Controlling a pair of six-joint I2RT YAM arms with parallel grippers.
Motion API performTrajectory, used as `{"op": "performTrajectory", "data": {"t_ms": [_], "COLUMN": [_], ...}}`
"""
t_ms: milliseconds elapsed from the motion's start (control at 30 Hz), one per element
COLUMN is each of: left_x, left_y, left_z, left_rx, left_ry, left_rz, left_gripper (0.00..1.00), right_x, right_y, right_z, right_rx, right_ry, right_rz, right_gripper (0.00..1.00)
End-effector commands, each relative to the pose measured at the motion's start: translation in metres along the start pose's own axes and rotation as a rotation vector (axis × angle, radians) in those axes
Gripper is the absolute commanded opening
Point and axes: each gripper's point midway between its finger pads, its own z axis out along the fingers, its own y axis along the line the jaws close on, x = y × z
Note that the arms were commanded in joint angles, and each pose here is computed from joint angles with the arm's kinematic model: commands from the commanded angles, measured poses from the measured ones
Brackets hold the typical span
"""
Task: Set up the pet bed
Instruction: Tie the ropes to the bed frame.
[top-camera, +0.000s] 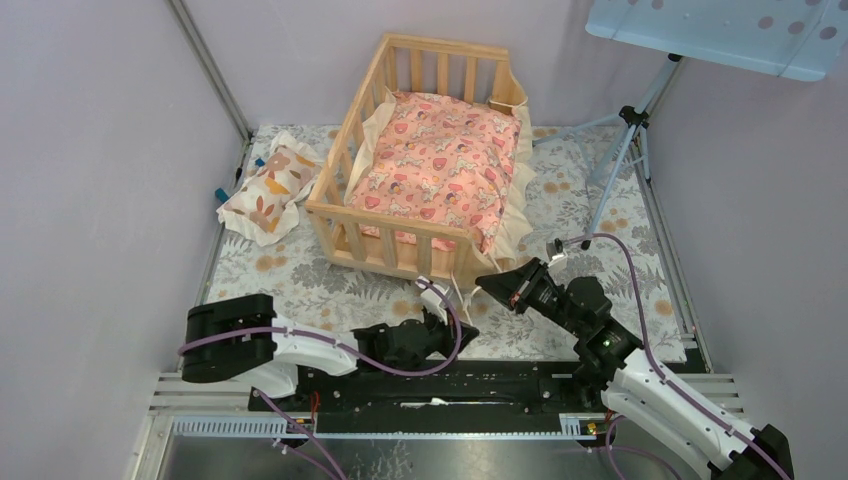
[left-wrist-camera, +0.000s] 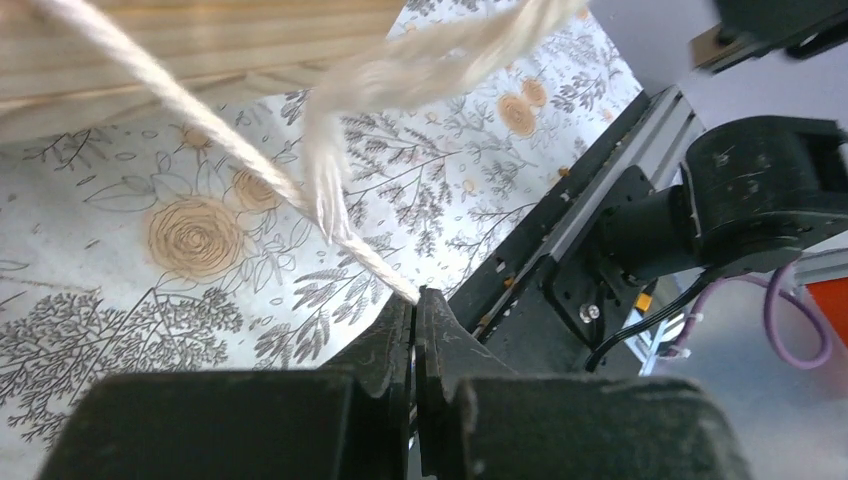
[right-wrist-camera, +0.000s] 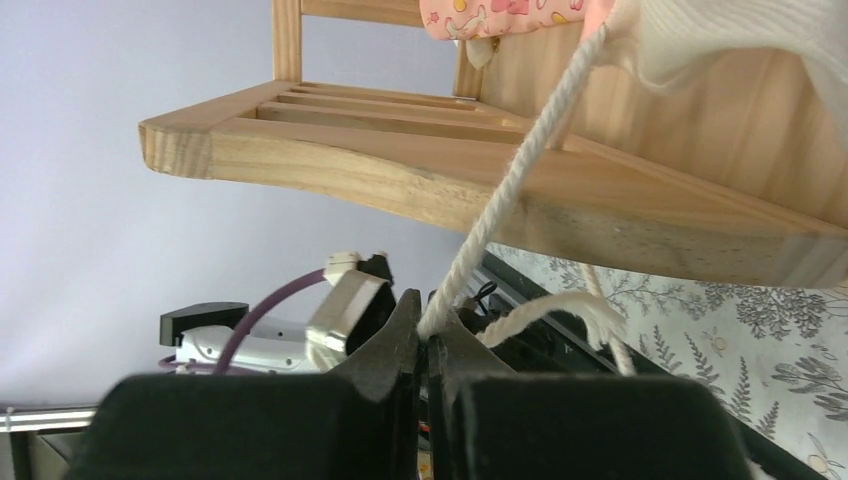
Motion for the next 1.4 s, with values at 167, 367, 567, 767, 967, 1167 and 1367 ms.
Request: {"op": "performTrajectory", "data": {"t_ms": [167,367,567,767,967,1167,1367], "left_x": [-0.011,-0.006,-0.003,-0.008,-0.018,-0.019,-0.027], "left_y": [-0.014,-0.015,-0.016,-0.025,-0.041,-0.052,-0.06], "left_z": [0.002,0.007,0.009,0.011,0.017,0.024,0.026], "left_rx": [0.064,0.071,0.078,0.096,0.129,0.155,0.167], "left_ry": [-0.076,-0.066,-0.063,-0.074,-0.086,-0.081,-0.097], "left_rz": [-0.051,-0.051,-0.056,-0.061,-0.058,-0.056,-0.055], "left_gripper": [0.0,0.0,0.0,0.0,0.0,0.0,0.0], "right_x": [-0.002,-0.001,-0.004,-0.005,0.0,0.005,0.012], "right_y": [0.041,0.042,0.047,0.03,0.014,0.002,-0.02], "right_z": [0.0,-0.002,-0.003,0.002,0.006,0.009,0.009], "right_rx": [-0.096,-0.135,-0.155,-0.089,-0.047,-0.004,0.071], "right_ry": [0.022,0.024,0.008,-0.005,0.018,0.038,0.069], "right_rz": [0.062,0.128,0.18,0.182,0.182,0.157,0.097], "right_gripper": [0.0,0.0,0.0,0.0,0.0,0.0,0.0]}}
